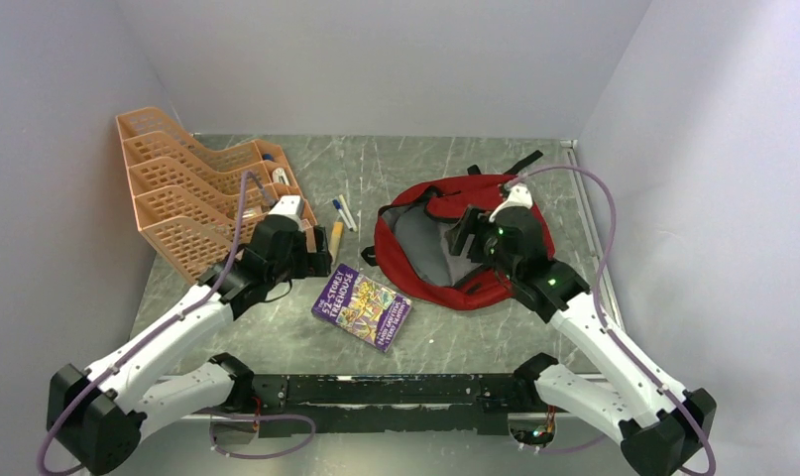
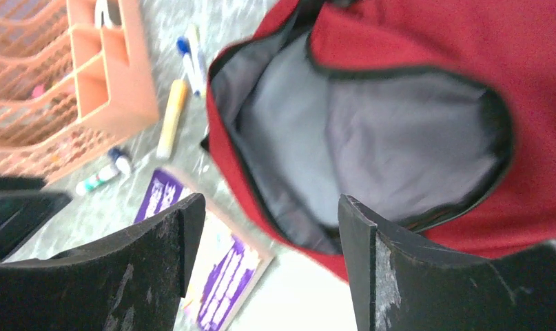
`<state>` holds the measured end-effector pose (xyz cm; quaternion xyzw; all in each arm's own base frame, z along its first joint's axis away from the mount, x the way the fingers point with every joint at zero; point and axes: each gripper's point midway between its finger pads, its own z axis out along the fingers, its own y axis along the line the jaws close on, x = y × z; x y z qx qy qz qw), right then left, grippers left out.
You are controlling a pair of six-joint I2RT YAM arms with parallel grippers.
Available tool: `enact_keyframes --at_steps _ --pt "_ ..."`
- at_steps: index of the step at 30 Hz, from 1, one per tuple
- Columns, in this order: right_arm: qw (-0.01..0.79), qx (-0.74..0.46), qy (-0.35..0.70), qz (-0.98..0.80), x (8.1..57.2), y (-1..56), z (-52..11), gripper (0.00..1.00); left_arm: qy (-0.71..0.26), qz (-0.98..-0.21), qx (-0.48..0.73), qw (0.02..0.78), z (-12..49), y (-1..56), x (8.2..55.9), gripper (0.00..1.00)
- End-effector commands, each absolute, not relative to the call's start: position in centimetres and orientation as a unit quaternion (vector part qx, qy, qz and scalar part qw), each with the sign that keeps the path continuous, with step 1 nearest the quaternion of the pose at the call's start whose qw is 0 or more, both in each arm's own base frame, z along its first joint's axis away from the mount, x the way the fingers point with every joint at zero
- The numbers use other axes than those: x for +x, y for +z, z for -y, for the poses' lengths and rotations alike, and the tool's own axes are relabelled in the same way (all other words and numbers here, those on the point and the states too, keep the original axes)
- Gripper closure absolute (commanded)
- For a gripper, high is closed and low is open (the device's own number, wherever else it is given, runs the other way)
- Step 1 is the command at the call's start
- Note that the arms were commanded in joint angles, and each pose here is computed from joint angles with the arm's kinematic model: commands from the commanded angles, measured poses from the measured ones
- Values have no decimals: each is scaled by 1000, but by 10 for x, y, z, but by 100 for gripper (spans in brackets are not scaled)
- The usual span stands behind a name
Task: Pack the student bag
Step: Place the book in the student bag, then pick up the book from the center of the board.
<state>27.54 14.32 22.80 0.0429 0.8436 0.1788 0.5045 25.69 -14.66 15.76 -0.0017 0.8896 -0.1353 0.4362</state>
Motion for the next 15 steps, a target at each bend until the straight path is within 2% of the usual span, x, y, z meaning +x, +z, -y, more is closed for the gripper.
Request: enact_keyframes --at_steps 1,9,15 --pt "404 56 295 -864 242 190 -191 26 -121 -905 2 408 146 136 261 2" --pt "342 92 326 -877 188 127 -240 25 -129 -917 -5 377 163 95 274 2" --pt "332 95 287 -893 183 87 -255 24 -116 -931 -8 346 160 69 266 2"
